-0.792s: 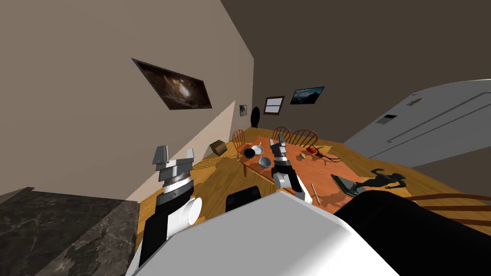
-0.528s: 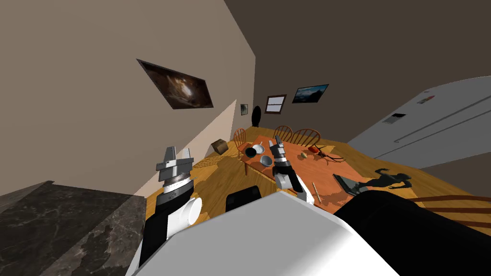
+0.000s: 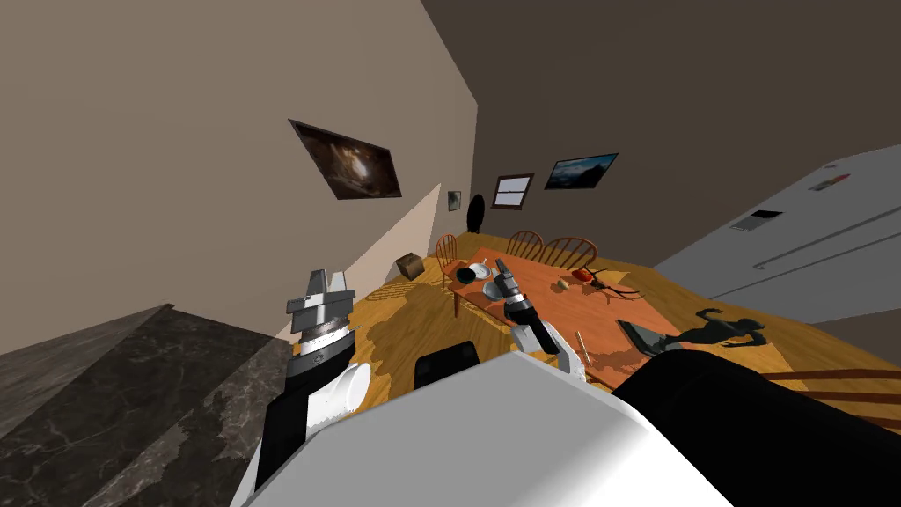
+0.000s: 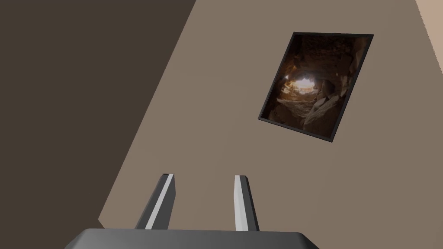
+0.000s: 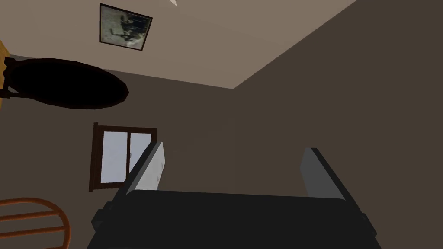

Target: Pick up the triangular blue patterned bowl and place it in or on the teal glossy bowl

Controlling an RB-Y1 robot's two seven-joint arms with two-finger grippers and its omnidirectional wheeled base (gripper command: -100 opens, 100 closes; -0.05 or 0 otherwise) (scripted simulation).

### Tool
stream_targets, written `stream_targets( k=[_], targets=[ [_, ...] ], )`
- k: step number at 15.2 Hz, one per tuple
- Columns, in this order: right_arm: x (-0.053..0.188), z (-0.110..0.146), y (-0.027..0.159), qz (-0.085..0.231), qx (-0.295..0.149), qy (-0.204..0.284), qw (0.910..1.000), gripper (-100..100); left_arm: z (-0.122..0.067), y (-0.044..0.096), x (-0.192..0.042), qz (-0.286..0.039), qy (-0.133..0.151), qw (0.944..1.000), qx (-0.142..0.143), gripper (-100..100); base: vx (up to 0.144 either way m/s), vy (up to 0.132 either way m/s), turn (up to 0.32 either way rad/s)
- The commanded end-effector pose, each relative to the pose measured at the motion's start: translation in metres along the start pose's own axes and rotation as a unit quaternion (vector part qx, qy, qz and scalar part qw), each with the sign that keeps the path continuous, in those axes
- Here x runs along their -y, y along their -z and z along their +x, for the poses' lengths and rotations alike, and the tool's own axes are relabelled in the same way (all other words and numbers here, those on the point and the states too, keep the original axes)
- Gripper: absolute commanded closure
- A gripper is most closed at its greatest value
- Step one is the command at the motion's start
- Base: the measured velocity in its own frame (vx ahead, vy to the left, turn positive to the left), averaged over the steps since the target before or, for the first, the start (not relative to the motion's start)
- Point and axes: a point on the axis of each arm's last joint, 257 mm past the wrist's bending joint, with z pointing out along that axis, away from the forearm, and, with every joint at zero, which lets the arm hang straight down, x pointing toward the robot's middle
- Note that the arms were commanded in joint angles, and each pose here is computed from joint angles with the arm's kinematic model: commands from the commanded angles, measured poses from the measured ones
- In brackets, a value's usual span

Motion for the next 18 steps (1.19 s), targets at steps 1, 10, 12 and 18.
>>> stream_targets(
  k=[1,10,12,18],
  targets=[
    [0.012,0.002,0.005,0.017,-0.015,0.018,0.9996,-100,0.000,0.000,0.000,0.000,0.000,1.0000,0.000,0,-0.079,0.063,0.105],
    [0.115,0.006,0.067,0.136,-0.117,0.143,0.9734,-100,0.000,0.000,0.000,0.000,0.000,1.0000,0.000,0,-0.065,0.067,0.146],
    [0.137,0.003,0.085,0.162,-0.143,0.173,0.9610,-100,0.000,0.000,0.000,0.000,0.000,1.0000,0.000,0,-0.051,0.042,0.179],
    [0.187,-0.012,0.134,0.223,-0.192,0.230,0.9276,-100,0.000,0.000,0.000,0.000,0.000,1.0000,0.000,0,-0.030,0.031,0.159]
  ],
)
